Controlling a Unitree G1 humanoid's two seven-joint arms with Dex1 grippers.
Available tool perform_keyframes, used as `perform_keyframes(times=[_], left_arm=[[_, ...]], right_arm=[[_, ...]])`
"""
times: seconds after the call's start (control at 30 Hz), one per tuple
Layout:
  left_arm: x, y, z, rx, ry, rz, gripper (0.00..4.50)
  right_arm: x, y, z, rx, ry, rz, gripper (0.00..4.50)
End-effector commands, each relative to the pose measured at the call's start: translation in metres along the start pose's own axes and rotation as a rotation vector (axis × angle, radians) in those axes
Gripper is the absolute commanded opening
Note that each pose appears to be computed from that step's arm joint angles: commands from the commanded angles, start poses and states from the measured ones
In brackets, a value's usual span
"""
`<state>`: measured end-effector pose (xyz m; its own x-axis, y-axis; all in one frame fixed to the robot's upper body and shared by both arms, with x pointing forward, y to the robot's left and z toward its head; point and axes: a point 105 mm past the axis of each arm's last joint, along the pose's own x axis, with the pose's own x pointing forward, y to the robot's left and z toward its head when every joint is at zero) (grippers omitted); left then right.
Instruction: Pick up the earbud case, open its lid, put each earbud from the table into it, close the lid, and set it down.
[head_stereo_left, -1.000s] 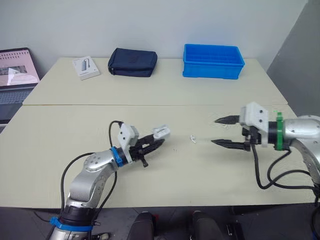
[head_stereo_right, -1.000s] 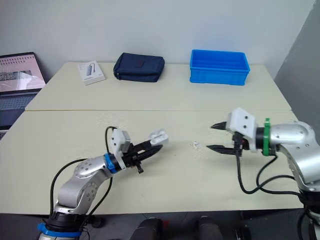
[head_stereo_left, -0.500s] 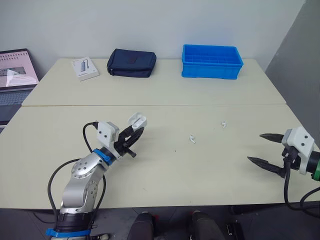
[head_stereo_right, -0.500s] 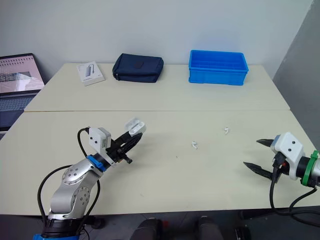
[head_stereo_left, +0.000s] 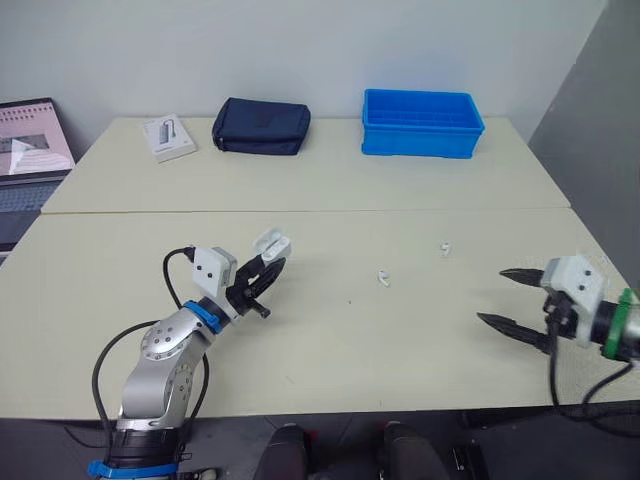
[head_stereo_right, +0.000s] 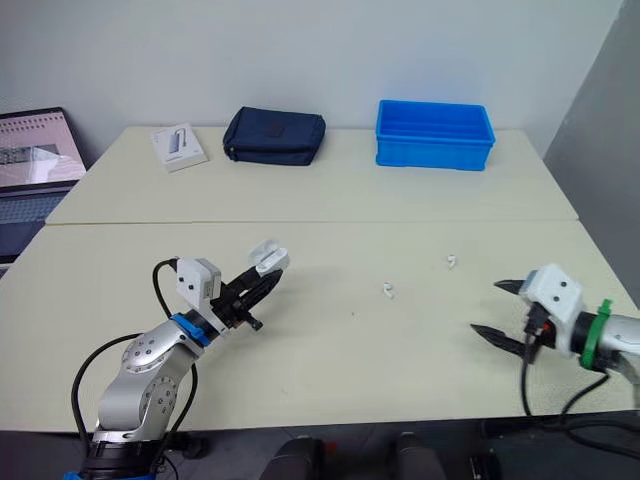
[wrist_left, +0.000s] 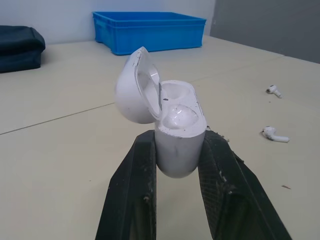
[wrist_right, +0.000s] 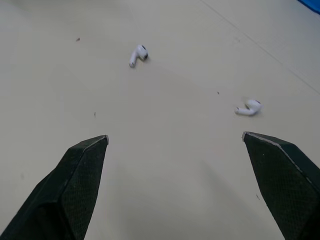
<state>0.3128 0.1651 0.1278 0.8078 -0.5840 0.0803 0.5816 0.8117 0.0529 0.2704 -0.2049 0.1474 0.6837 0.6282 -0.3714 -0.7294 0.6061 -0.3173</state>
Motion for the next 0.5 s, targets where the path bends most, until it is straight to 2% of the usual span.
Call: perform_keyframes(times=[0.03,0.27,0.5], left_arm=[[0.001,-0.003,0.014,0.045,-0.04,-0.018,0.78],[0.004,-0.003,0.013,0.045,-0.037,-0.026,0.78],[0.002,-0.004,0.009,0.041,-0.03,-0.025,0.78]], right_arm=[[0.03,0.005,0.014,0.013,-0.038,-0.054,4.5],[0.098,0.023,0.025,0.156,-0.092,-0.139,4.5],[0.133,0.026,0.016,0.175,-0.048,-0.209,4.5]])
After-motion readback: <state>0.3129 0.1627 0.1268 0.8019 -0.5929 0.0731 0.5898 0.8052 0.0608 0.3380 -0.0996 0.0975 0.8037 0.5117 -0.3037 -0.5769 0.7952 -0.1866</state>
